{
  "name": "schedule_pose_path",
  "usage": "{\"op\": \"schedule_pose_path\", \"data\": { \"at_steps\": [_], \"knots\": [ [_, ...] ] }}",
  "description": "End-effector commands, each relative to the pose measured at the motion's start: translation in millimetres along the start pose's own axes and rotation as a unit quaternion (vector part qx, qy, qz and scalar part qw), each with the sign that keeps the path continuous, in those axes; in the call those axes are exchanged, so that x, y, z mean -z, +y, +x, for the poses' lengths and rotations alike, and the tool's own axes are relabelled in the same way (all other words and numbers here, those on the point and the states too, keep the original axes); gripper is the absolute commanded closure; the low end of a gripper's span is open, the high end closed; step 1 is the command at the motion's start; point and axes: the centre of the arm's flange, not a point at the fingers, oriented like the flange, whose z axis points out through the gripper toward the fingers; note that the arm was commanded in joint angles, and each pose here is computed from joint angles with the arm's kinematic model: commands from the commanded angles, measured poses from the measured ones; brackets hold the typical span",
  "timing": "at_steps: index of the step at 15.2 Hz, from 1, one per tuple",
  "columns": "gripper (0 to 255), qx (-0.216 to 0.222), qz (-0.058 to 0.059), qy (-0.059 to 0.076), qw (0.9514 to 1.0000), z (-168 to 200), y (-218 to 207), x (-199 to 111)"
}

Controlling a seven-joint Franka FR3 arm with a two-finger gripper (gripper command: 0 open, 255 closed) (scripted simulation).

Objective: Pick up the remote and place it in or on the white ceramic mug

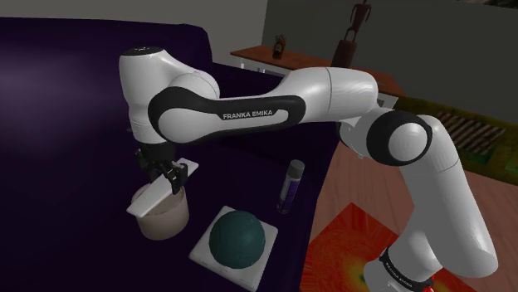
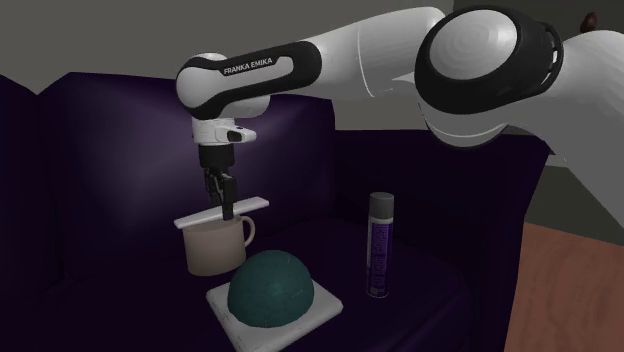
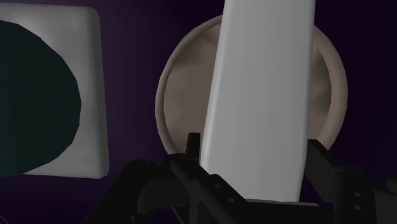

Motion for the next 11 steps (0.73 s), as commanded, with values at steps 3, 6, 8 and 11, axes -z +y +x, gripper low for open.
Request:
{"op": "schedule_pose_path", "data": {
  "at_steps": [3, 6, 8, 11],
  "knots": [
    [0, 0.0, 0.0, 0.0, 1.0, 0.0, 0.0, 0.2],
    [0, 0.0, 0.0, 0.0, 1.0, 0.0, 0.0, 0.2],
    [0, 0.0, 0.0, 0.0, 1.0, 0.0, 0.0, 26.6],
    [0, 0.0, 0.0, 0.0, 1.0, 0.0, 0.0, 50.2]
  ]
}}
